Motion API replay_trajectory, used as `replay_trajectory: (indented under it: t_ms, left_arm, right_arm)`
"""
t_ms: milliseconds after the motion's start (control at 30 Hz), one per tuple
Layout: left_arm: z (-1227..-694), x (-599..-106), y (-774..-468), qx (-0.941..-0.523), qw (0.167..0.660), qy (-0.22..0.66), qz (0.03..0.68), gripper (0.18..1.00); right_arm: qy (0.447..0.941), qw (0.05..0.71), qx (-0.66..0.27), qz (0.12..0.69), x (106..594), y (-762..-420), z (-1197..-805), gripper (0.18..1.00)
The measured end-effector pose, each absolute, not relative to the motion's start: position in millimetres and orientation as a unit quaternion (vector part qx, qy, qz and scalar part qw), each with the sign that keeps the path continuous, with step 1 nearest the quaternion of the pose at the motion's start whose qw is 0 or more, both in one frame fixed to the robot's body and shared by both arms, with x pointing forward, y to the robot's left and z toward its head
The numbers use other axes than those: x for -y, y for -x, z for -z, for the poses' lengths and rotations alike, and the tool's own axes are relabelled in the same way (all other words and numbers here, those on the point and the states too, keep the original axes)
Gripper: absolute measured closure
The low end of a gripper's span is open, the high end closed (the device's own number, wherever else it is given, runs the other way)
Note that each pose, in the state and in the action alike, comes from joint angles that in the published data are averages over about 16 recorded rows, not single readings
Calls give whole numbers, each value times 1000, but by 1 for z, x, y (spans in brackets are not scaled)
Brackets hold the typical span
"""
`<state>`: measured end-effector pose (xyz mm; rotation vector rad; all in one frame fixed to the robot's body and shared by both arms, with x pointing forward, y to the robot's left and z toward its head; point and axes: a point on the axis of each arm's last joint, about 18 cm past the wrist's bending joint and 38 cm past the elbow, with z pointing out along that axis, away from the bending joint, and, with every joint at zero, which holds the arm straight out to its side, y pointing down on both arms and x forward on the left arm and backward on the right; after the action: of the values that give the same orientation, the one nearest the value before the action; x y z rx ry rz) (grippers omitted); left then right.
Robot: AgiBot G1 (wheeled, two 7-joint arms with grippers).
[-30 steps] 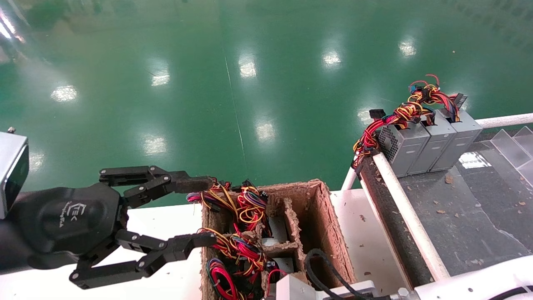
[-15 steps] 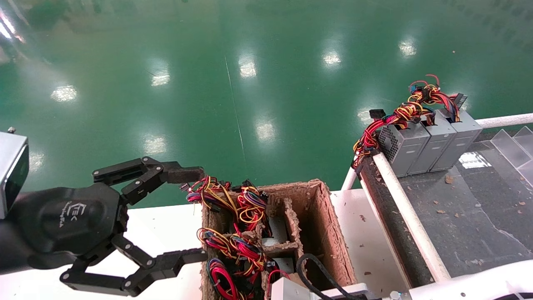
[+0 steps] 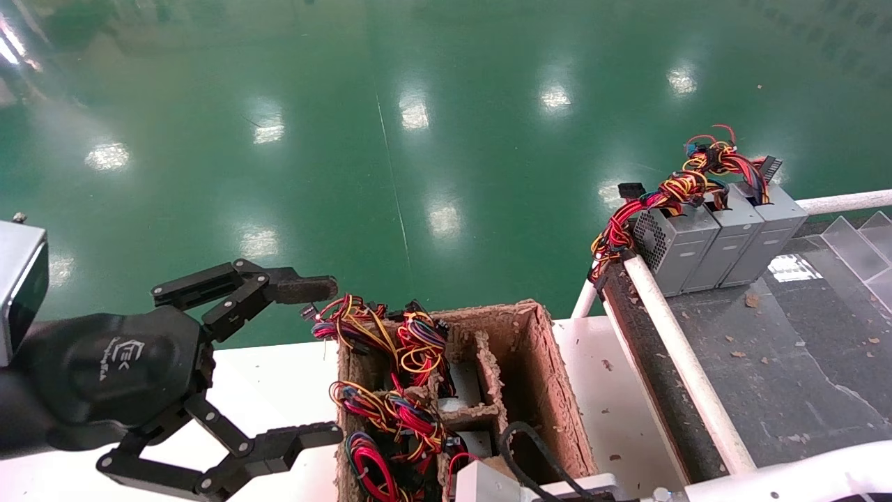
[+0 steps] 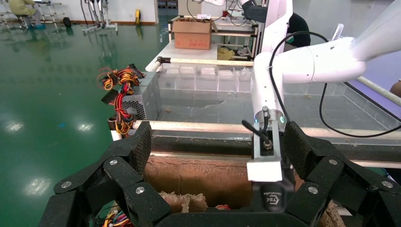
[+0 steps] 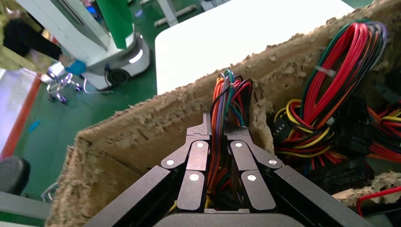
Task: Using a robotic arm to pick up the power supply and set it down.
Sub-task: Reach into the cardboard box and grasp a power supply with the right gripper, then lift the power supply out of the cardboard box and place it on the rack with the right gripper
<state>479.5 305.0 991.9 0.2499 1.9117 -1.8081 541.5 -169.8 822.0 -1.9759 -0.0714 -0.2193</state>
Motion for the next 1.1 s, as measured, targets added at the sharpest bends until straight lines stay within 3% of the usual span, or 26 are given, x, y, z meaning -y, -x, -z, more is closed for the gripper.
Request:
replay_trajectory:
  t_ms: [633, 1100]
  left_arm:
    - [-992, -305, -479, -701, 247, -92, 663, 184]
    - [-992, -305, -479, -701, 247, -92, 663, 184]
  right_arm:
    - [750, 649, 38, 118, 213, -515, -899, 964]
    - [679, 707, 38, 195, 275, -501, -973, 964]
